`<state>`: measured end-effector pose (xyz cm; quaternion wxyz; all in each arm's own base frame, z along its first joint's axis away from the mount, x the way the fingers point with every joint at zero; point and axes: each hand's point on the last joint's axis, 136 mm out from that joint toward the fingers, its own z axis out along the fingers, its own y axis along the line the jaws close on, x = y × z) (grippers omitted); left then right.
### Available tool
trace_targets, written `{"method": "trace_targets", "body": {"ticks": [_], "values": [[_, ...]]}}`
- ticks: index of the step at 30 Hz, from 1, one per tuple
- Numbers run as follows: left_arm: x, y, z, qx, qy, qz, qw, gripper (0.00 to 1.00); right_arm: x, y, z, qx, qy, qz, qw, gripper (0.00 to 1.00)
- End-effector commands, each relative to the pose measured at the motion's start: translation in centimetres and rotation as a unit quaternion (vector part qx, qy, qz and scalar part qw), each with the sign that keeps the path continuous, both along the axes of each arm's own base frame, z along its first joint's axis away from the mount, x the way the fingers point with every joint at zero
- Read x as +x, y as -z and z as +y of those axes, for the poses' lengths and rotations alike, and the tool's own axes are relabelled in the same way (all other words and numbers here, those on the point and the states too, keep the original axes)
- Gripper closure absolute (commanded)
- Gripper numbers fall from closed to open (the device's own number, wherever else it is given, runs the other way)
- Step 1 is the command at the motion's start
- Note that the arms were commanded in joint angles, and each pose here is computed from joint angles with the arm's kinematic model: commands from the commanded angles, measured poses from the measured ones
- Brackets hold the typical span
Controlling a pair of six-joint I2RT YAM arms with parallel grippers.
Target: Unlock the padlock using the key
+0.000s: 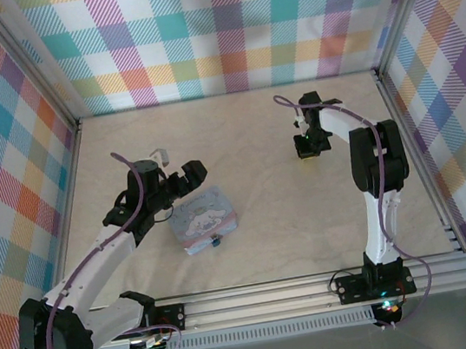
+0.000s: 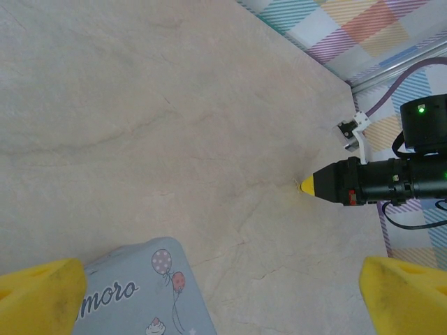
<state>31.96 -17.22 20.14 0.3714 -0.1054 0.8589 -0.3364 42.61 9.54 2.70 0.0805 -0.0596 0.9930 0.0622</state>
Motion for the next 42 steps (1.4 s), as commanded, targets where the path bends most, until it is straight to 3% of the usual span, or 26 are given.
{"method": "trace_targets", "body": {"ticks": [1,13,23,26,31,36,42], "values": [[-0.3,-1.5,0.0,-0.002,0.0,-0.013,1.0,0.0,-1.4,-0.3,-0.4,-0.014,0.003,0.006,1.0,1.0],[0.2,-2.2,-1.1,-0.071,-0.017,0.007,0.997,0.0,-2.1,-3.7,0.6,0.034,0.023,-0.057,0.998,1.0],[0.7,-2.8,-3.6,-0.15,-0.02,0.056,0.987,0.0,-2.9,-10.5,5.1,0.186,-0.002,-0.145,0.972,1.0],[0.9,-2.9,-4.5,-0.179,-0.022,0.084,0.98,0.02,-3.6,-13.7,7.2,0.253,-0.03,-0.174,0.951,1.0],[1.3,-4.4,-6.8,-0.218,-0.003,0.107,0.97,0.09,-6.0,-19.5,10.9,0.374,-0.095,-0.218,0.897,1.0],[1.4,-7.5,-9.0,-0.245,0.038,0.072,0.966,0.12,-8.5,-23.5,13.3,0.452,-0.137,-0.223,0.853,1.0],[1.1,-10.6,-11.1,-0.265,0.085,0.027,0.96,0.17,-10.4,-26.2,14.7,0.507,-0.15,-0.21,0.822,1.0]]}}
